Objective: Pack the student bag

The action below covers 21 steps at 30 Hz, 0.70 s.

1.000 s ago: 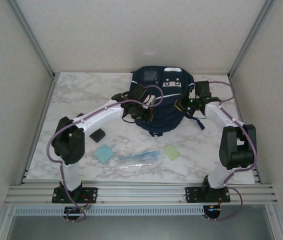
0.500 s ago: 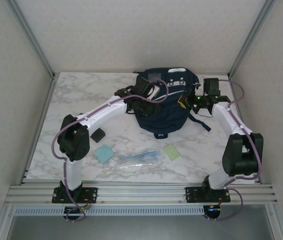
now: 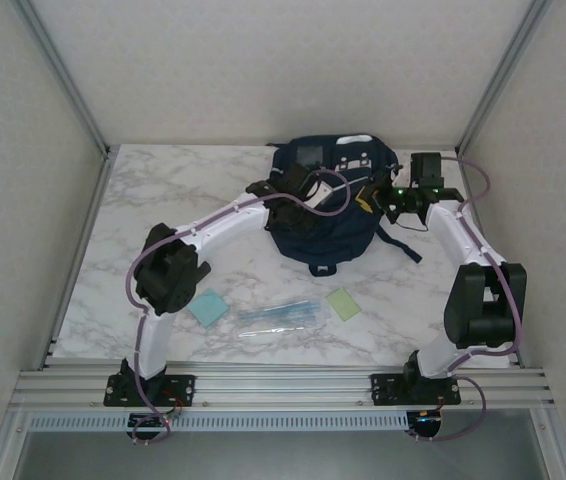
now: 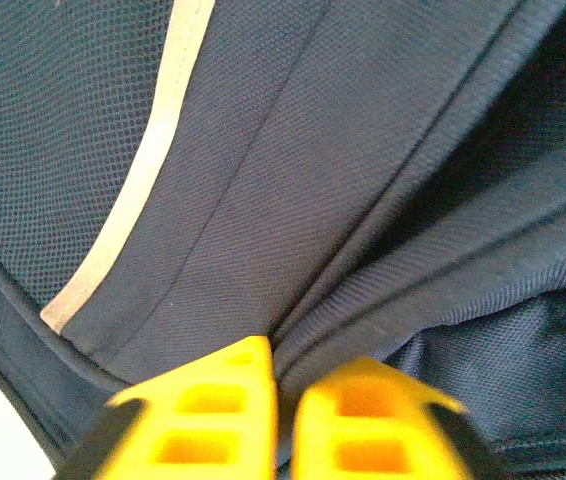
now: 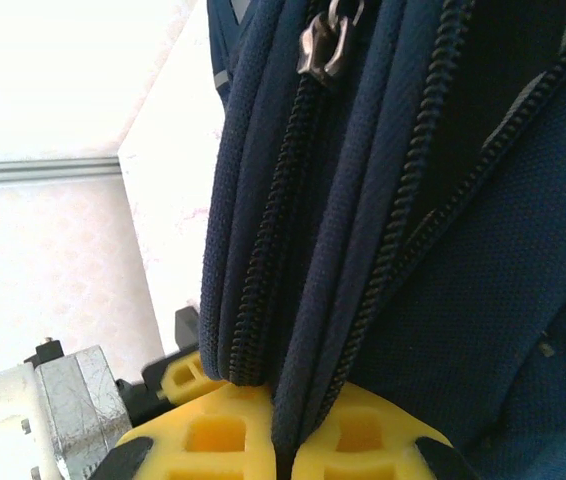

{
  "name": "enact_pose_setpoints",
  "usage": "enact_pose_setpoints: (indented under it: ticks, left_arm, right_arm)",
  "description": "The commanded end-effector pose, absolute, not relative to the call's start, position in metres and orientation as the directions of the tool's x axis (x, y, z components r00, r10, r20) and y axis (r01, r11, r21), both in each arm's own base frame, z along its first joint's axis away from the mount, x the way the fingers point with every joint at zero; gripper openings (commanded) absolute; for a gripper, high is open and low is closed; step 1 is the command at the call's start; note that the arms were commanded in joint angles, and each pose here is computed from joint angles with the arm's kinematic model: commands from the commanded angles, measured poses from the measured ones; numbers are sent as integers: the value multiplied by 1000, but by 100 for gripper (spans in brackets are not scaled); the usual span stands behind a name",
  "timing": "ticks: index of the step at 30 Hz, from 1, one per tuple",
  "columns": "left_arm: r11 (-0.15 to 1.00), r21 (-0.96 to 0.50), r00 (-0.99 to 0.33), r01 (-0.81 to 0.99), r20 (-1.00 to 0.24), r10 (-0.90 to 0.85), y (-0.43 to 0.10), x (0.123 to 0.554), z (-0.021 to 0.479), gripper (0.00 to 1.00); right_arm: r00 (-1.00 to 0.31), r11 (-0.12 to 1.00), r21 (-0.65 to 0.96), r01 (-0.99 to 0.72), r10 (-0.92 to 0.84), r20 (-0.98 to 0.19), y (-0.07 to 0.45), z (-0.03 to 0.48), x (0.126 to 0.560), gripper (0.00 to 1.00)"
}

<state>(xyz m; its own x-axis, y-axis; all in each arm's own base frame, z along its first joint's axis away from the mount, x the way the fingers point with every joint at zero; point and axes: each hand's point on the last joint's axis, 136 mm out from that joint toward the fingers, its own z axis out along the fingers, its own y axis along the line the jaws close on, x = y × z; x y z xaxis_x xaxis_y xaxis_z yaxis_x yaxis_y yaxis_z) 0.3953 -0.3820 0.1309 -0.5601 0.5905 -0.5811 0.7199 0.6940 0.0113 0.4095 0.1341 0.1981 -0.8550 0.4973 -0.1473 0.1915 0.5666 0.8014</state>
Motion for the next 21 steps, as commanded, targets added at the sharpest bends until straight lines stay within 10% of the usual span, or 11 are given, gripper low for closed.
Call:
enact_pose_setpoints:
  ticks: [1,6,11,21]
  left_arm:
    - [749,18,-570,663,-636,520,-371,430,150,0]
    - [724,-64,-585,687,-639,499,-380,418,166,0]
    - [746,-177,-668,642,-606,432,-391,408,183,0]
    - [739,-302,-737,603,-565,371,-441,383,192,0]
  right_arm:
    - [-858,583,811,54,442,-261,135,239,413,0]
    - [-849,615,783,92,460,-261,125,229,416,8]
    - [-831,594,794,129,501,-240,122,238,403,95]
    - [-805,516,835,189,569,-170,138,229,374,94]
